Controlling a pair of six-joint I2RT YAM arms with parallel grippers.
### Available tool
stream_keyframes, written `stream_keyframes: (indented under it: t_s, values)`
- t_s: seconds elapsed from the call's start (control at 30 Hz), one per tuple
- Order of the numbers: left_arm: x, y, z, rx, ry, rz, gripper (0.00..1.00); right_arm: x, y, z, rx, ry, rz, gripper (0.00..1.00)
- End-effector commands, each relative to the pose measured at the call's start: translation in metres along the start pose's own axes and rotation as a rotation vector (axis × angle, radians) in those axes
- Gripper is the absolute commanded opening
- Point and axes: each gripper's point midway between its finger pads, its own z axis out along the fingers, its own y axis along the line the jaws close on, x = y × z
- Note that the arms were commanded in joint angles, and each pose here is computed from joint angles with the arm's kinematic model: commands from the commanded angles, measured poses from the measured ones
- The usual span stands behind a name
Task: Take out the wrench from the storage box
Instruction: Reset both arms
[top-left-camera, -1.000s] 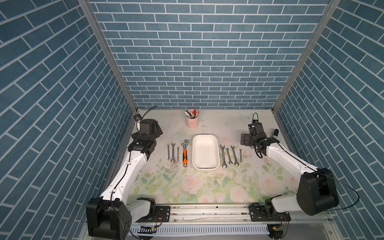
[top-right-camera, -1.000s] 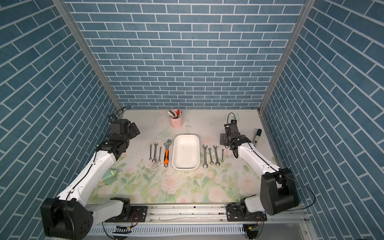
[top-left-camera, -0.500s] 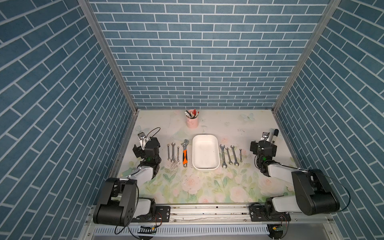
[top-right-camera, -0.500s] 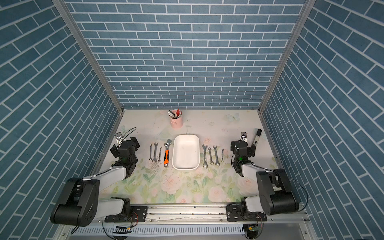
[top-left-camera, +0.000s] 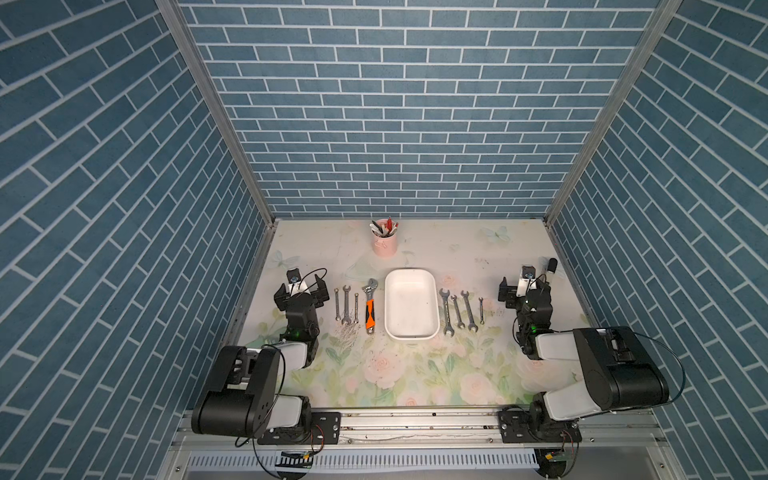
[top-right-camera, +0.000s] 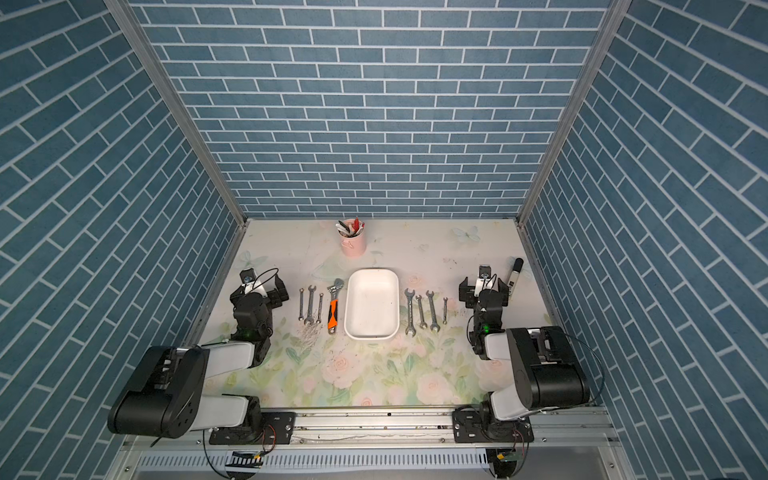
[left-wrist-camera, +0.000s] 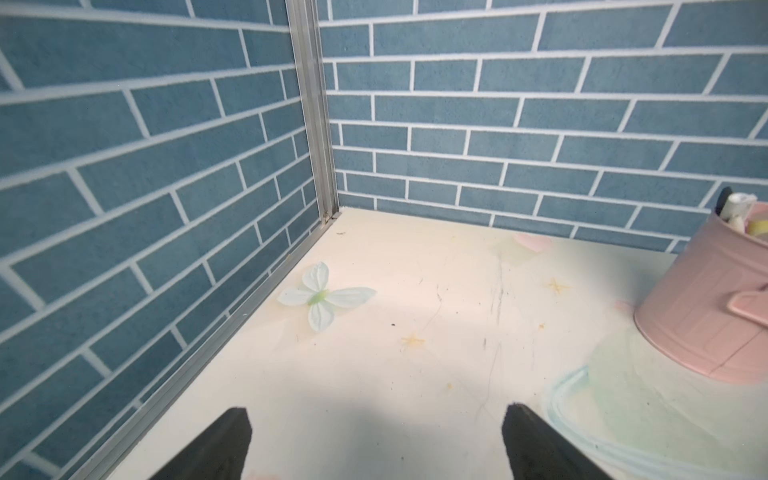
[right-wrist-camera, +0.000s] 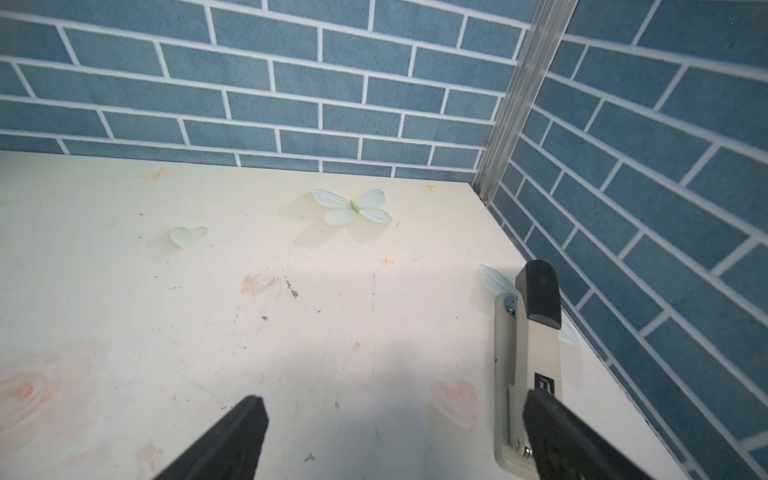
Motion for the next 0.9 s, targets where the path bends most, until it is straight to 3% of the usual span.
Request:
stream_keyframes:
  t_s: [0.0,0.27,0.87]
  values:
    - [-0.010,0.008,-0.012,0.008,-0.112,-0.050,1.00,-0.010,0.002,-0.002,-0.026,-0.058,0.007,1.00]
    - [0.004,-0.011,0.001,0.106,-0.068,0.003,1.00,-0.006,0.002,-0.012,-0.084,-0.113,0.032,1.00]
    - [0.003,-0.011,0.001,0.104,-0.075,0.000,1.00,-0.005,0.002,-0.011,-0.097,-0.102,0.035,1.00]
